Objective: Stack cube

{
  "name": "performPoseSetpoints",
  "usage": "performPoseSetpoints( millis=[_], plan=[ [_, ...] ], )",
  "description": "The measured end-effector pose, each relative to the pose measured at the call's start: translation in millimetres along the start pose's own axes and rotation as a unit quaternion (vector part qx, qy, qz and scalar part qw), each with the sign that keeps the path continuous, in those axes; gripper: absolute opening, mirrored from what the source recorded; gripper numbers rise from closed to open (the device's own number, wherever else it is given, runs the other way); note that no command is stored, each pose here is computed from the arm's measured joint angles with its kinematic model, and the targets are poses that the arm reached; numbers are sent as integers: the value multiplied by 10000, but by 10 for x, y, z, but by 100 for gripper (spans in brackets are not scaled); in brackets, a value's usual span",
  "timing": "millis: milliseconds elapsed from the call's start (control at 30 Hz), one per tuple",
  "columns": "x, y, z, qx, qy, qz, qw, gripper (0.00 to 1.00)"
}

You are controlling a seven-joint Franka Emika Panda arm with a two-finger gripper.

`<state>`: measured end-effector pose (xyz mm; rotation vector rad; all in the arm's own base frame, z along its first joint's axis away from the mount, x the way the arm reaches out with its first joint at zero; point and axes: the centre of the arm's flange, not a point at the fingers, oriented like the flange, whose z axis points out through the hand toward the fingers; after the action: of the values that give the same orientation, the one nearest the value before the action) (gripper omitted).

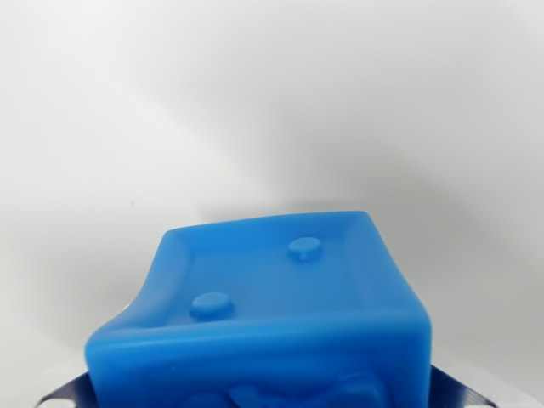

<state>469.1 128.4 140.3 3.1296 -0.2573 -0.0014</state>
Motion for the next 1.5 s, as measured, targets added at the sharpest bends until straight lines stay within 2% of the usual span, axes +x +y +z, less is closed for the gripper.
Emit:
performPoseSetpoints(
  millis=[333,833,967,1200,1300,1433,1500],
  plan=[
    [-2,0,-197,-2,4,-1,10000,0],
    [2,-1,-599,3,21,-1,10000,0],
    [0,0,-721,2,16,1,10000,0],
    [1,3,-933,5,27,4,10000,0],
    [-2,6,-1029,3,21,5,10000,0],
    [1,13,-1117,9,42,16,10000,0],
    [11,38,-1116,8,34,48,10000,0]
  ],
)
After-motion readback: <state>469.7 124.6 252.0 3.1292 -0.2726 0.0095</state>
